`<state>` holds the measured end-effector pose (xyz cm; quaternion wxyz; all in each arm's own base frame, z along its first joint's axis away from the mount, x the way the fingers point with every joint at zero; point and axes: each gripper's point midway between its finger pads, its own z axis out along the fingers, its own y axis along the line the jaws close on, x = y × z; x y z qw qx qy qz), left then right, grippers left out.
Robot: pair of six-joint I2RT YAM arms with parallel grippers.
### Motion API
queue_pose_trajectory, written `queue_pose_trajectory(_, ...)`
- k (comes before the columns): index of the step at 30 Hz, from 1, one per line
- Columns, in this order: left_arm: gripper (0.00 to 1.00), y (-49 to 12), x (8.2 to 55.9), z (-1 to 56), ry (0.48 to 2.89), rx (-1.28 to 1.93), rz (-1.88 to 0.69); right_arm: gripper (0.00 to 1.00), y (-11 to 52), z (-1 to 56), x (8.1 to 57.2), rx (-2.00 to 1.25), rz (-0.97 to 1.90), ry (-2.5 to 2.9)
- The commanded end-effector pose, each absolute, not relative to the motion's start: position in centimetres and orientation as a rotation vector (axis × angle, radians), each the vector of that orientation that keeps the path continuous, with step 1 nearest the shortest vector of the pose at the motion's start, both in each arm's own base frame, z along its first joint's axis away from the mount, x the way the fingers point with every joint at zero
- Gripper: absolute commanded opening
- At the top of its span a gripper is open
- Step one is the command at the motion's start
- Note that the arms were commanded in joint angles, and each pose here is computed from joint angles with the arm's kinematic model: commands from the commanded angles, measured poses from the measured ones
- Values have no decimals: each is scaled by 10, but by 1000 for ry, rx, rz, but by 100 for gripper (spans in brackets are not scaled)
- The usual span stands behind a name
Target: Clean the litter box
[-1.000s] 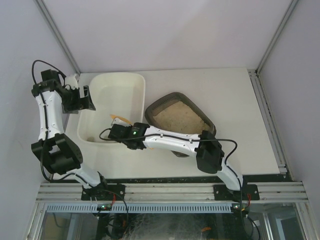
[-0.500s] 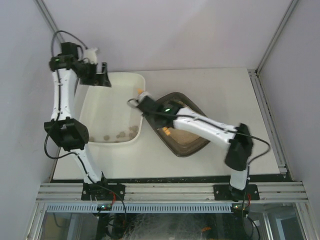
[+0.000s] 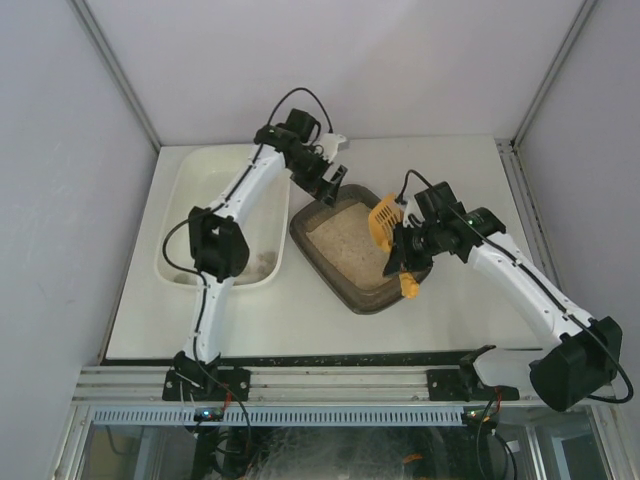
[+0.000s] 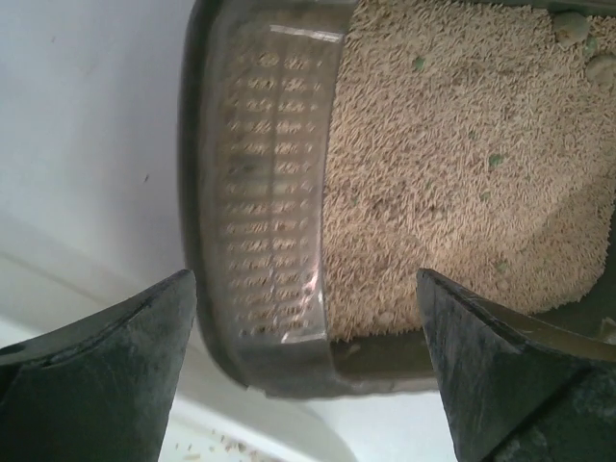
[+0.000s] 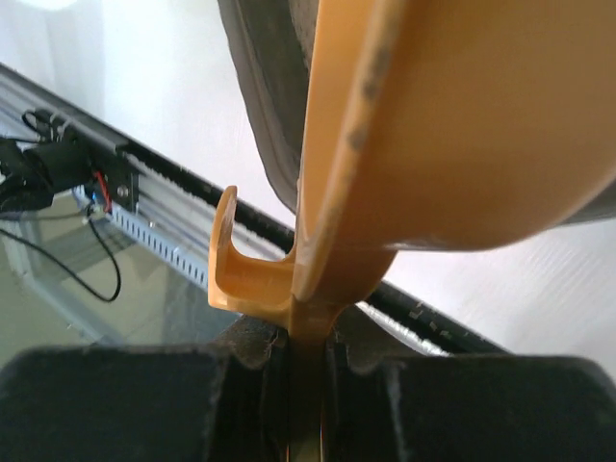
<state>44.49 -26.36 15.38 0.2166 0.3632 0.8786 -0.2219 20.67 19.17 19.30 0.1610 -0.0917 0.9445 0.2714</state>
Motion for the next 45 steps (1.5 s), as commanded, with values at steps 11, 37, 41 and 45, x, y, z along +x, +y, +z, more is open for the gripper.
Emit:
queue_pose_trajectory(11, 100, -278, 468, 99, 2396, 1156, -429, 0, 197, 184, 188, -152, 1048, 2665)
queue_pose_trajectory(37, 91, -276, 446, 85, 2517, 910, -652, 0, 249, 129, 232, 287, 1388, 3043)
queue_pose_trajectory(41, 91, -275, 444, 97, 2508, 887, -730, 0, 259, 124, 246, 305, 1386, 3024)
queue_pose_trajectory(45, 91, -278, 433, 113, 2496, 883, -837, 0, 266, 115, 256, 307, 1380, 3010)
